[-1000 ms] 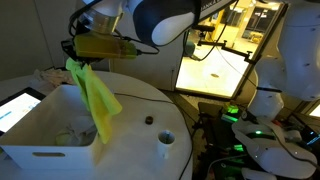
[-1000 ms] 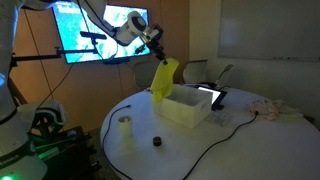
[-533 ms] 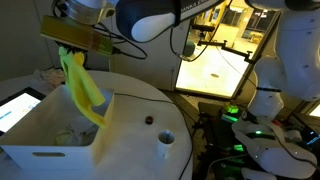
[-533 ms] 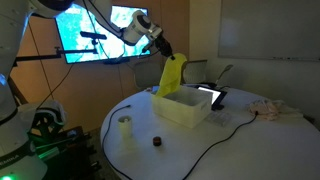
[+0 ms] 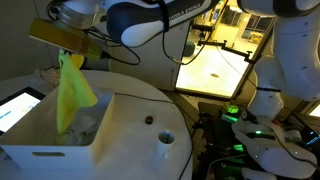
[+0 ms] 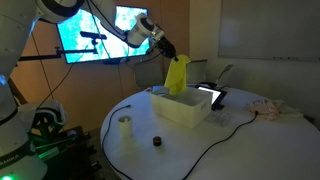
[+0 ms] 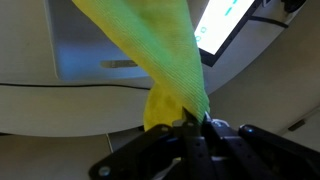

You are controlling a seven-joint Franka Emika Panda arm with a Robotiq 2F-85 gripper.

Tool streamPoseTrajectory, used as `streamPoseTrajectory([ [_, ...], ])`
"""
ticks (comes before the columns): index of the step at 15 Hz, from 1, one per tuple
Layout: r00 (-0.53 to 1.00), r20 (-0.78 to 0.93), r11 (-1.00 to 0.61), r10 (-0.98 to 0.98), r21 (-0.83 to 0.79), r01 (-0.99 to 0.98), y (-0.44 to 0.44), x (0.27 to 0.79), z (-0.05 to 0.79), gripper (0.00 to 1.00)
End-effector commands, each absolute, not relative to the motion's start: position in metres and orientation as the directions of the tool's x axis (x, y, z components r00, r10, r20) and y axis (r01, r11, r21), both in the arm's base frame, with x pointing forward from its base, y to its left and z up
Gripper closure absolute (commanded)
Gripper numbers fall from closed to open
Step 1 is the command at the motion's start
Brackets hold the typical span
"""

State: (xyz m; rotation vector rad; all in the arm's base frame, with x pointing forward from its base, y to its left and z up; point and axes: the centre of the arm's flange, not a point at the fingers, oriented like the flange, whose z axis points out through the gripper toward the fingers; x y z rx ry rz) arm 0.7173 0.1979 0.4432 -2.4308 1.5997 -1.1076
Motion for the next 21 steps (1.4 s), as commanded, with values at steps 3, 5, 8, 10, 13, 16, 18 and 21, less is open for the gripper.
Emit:
streamPoseTrajectory([
  [3, 0.296, 0.583, -0.517, -0.757, -0.257, -0.817, 0.201, 0.729, 0.434, 0.53],
  [5, 0.353, 0.579, -0.544, -0.735, -0.192, -0.817, 0.196, 0.722, 0.430, 0.39],
  [8, 0.433, 0.571, -0.578, -0.698, -0.090, -0.811, 0.183, 0.707, 0.427, 0.16],
  [10, 0.478, 0.546, -0.589, -0.688, -0.035, -0.808, 0.165, 0.690, 0.424, 0.02],
  [13, 0.553, 0.465, -0.604, -0.691, 0.048, -0.795, 0.125, 0.660, 0.410, 0.00],
  [16, 0.609, 0.391, -0.611, -0.691, 0.135, -0.780, 0.080, 0.624, 0.385, 0.00],
  [18, 0.639, 0.341, -0.617, -0.689, 0.187, -0.764, 0.050, 0.600, 0.366, 0.01],
  [21, 0.694, 0.274, -0.649, -0.665, 0.248, -0.719, 0.017, 0.565, 0.333, 0.00],
])
